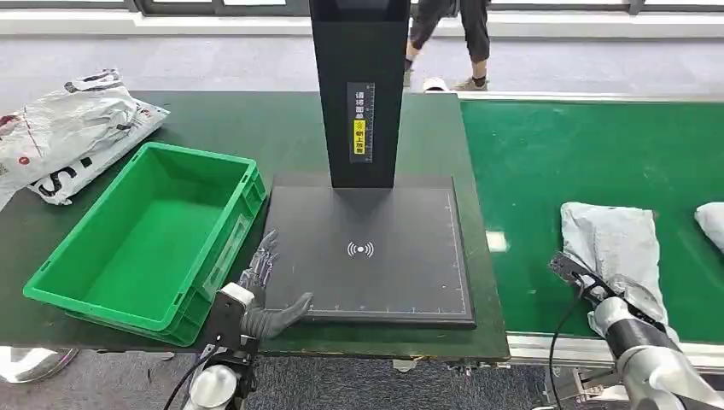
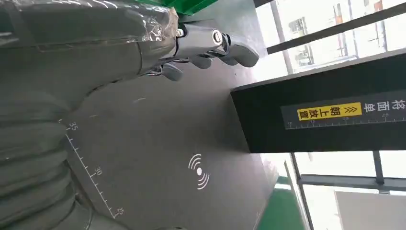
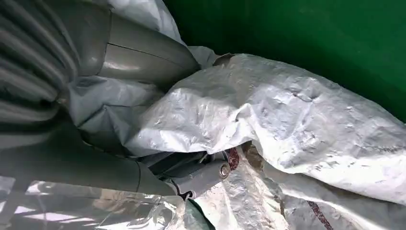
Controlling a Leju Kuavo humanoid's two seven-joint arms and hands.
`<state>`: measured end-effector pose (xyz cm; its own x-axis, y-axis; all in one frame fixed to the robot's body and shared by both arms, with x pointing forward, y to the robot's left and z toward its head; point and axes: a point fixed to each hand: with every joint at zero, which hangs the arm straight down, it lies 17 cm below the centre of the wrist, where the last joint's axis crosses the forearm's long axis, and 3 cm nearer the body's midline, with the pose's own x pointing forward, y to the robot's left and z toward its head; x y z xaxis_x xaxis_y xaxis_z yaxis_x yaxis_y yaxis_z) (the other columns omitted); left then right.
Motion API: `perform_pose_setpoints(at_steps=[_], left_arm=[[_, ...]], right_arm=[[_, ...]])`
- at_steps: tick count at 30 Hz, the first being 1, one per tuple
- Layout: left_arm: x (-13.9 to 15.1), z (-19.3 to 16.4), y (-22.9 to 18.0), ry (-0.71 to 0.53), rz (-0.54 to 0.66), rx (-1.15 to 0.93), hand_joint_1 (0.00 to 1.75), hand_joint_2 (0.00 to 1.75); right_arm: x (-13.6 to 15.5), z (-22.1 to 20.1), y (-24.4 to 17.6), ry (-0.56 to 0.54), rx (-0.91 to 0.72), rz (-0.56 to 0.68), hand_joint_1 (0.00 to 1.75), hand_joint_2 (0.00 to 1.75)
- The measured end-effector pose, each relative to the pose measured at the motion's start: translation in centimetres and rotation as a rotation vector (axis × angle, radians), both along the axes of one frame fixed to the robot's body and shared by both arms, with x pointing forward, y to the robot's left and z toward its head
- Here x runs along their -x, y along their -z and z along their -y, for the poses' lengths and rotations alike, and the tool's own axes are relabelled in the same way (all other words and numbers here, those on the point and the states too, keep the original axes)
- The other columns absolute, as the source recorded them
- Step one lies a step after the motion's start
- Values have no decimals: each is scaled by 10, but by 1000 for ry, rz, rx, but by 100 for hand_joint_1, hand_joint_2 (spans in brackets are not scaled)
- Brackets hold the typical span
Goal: Moved the parcel from conveyor to table for the left to box.
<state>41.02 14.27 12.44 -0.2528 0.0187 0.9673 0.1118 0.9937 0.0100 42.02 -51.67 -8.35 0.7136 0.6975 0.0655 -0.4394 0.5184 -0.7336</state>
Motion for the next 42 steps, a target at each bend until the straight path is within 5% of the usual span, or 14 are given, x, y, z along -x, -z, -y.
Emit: perform_pose_setpoints(at_steps=[15, 21, 26, 29, 42], left_arm=[[0, 0, -1, 3, 1, 1, 0, 175], [0, -3, -4, -17, 10, -10, 0, 175], [-2, 0, -8, -41, 12, -37, 0, 175], [-3, 5, -11, -40, 14, -35, 0, 175], [-3, 13, -12, -21, 6, -27, 0, 175]], right_arm=[[-8, -9, -1, -5, -39, 49, 175, 175], [-56, -47, -30, 12, -324, 417, 175, 175], [-126, -111, -133, -90, -587, 903, 175, 175], [-132, -125, -160, -13, -642, 983, 175, 175], [-106, -188, -225, -185, -633, 1174, 175, 175]])
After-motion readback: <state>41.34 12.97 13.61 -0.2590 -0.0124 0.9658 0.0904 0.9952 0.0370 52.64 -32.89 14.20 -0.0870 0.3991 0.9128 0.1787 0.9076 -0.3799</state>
